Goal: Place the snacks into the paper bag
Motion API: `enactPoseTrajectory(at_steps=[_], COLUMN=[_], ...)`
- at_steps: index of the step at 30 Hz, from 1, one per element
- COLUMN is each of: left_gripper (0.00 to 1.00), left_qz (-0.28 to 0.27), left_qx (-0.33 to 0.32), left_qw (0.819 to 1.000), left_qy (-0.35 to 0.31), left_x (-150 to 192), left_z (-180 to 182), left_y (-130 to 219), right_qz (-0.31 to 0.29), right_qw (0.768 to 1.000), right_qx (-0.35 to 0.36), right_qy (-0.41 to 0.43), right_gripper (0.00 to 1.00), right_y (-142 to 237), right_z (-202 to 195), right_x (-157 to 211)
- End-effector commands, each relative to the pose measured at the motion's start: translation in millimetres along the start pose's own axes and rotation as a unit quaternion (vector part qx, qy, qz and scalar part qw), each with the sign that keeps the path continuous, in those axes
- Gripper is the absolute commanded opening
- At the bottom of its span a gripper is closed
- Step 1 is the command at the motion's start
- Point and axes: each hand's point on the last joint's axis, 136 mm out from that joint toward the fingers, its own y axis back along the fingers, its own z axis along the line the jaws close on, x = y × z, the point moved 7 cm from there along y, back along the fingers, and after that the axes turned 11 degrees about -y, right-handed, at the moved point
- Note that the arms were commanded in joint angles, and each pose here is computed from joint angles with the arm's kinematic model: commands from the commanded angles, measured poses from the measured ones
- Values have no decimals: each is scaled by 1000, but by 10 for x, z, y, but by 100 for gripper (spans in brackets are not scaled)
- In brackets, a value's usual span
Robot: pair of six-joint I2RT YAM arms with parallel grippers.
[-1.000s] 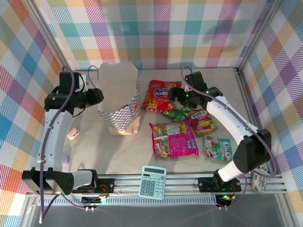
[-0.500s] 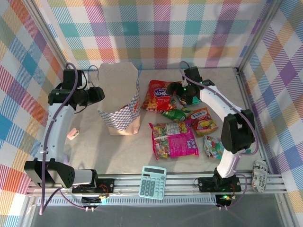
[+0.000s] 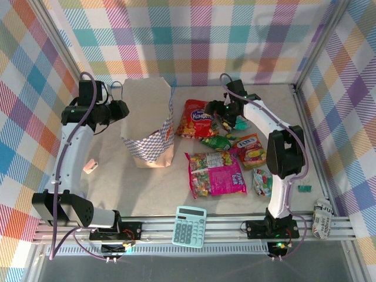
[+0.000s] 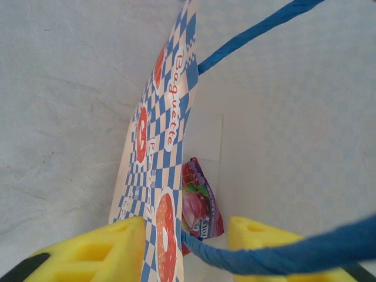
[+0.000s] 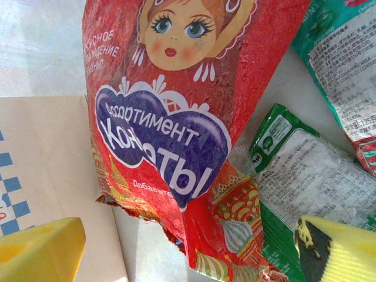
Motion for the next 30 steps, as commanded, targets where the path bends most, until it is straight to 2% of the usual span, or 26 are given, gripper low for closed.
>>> enactPoseTrajectory(at_steps=[1,12,30], left_gripper=[39,40,40], left_qz=[-29,-27,-30], left_qx=[0,-4,-8], left_qw=[1000,1000,1000], left_qy=[5,3,2], left_x=[-97,-86,-138], left_z=[-25,-22,-13], left_y=[58,109,32], right_qz=[17,31,66], right_qw=[1000,999,997], right_qx=[-5,2,-30], right_qy=[7,12,4], right_gripper=[91,90,88], right_y=[-60,-362,-774], right_z=[13,-57,-11], right_x=[-38,-110,-222])
